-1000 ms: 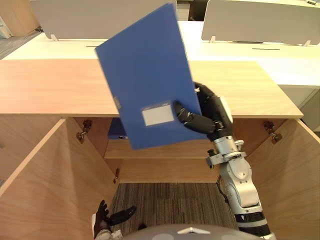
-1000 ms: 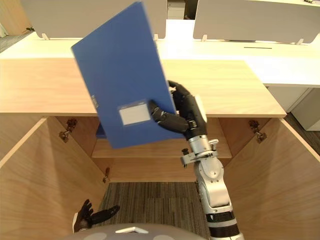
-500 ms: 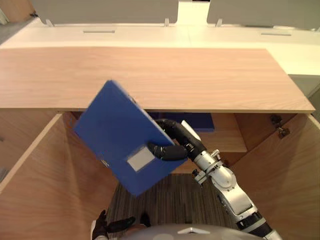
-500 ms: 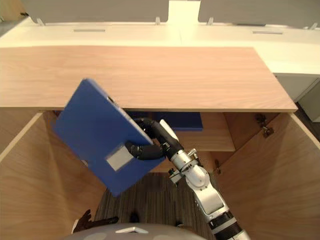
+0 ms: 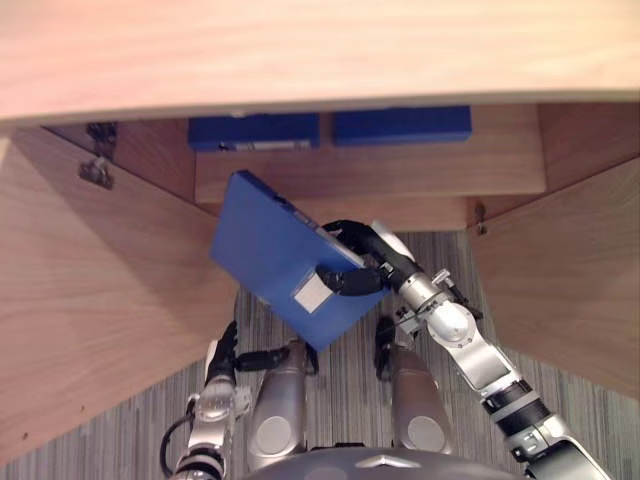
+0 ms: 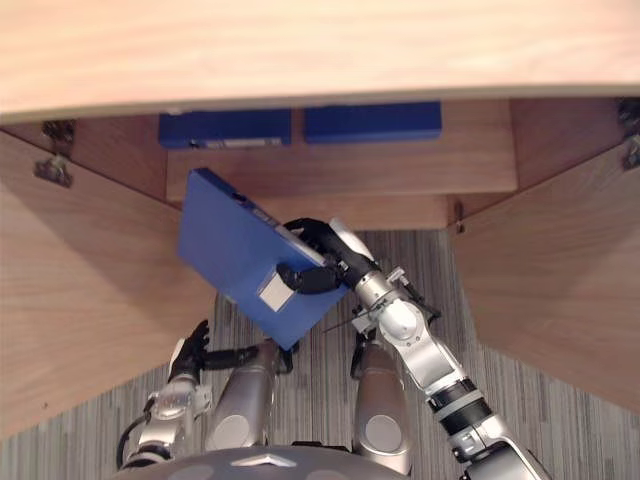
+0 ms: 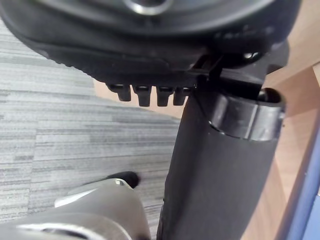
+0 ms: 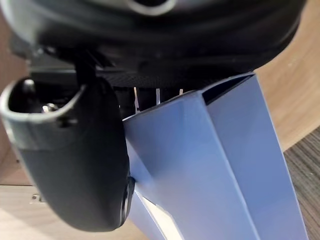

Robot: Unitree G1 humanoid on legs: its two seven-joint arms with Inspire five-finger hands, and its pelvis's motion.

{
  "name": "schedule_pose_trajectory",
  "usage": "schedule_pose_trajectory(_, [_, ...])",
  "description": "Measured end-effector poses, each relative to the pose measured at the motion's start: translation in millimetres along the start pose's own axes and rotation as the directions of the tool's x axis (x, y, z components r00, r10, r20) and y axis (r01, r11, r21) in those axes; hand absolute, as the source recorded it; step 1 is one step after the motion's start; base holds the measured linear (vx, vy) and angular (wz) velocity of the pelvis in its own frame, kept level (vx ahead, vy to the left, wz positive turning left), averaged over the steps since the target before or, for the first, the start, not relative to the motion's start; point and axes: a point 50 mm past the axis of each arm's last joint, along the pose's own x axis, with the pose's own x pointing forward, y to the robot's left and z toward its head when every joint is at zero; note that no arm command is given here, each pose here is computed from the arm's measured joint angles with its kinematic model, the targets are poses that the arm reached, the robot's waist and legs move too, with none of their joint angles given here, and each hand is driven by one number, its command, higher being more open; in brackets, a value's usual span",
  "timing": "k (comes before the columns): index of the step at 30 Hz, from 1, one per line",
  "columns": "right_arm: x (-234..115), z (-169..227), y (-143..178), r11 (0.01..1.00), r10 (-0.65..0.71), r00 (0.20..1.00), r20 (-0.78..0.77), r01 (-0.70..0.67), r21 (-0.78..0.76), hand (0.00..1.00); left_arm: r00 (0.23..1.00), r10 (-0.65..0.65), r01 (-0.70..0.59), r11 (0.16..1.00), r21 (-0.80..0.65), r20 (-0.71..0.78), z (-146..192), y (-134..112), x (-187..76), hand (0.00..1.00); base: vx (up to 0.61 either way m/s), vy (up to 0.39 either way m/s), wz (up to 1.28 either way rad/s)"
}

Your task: Walk over to the cabinet, pick up the folder, carry it to the office cabinet, place the folder inside the office cabinet, then close the office cabinet door

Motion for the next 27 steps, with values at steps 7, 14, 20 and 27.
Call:
schedule_pose_trajectory(7, [3.2, 26.2, -36.4, 0.932, -0.332, 0.939, 0.086, 0.312, 0.183, 0.0, 0.985, -0.003, 0.015, 0.997, -0.07, 0.174, 50.0, -15.8, 8.1, 1.0, -0.13, -0.018, -0.06])
schedule_pose_trajectory(14, [1.5, 39.9, -79.6, 0.712, -0.633, 0.77, 0.075, 0.542, 0.446, 0.0, 0.971, -0.007, 0.038, 0.991, -0.126, 0.238, 70.7, -29.0, 7.1, 1.0, -0.02, 0.005, -0.02])
schedule_pose_trajectory(20, [-4.1, 33.5, -104.1, 0.47, -0.772, 0.635, -0.03, 0.601, 0.646, 0.0, 0.961, 0.008, 0.034, 0.989, -0.144, 0.278, 82.8, -30.0, 6.4, 1.0, 0.04, 0.008, 0.02])
schedule_pose_trajectory(27, [-1.2, 29.5, -117.5, 0.174, -0.838, 0.527, -0.144, 0.508, 0.844, 0.0, 0.951, 0.04, 0.015, 0.984, -0.178, 0.305, 91.2, -27.7, 5.1, 1.0, 0.01, 0.001, 0.0])
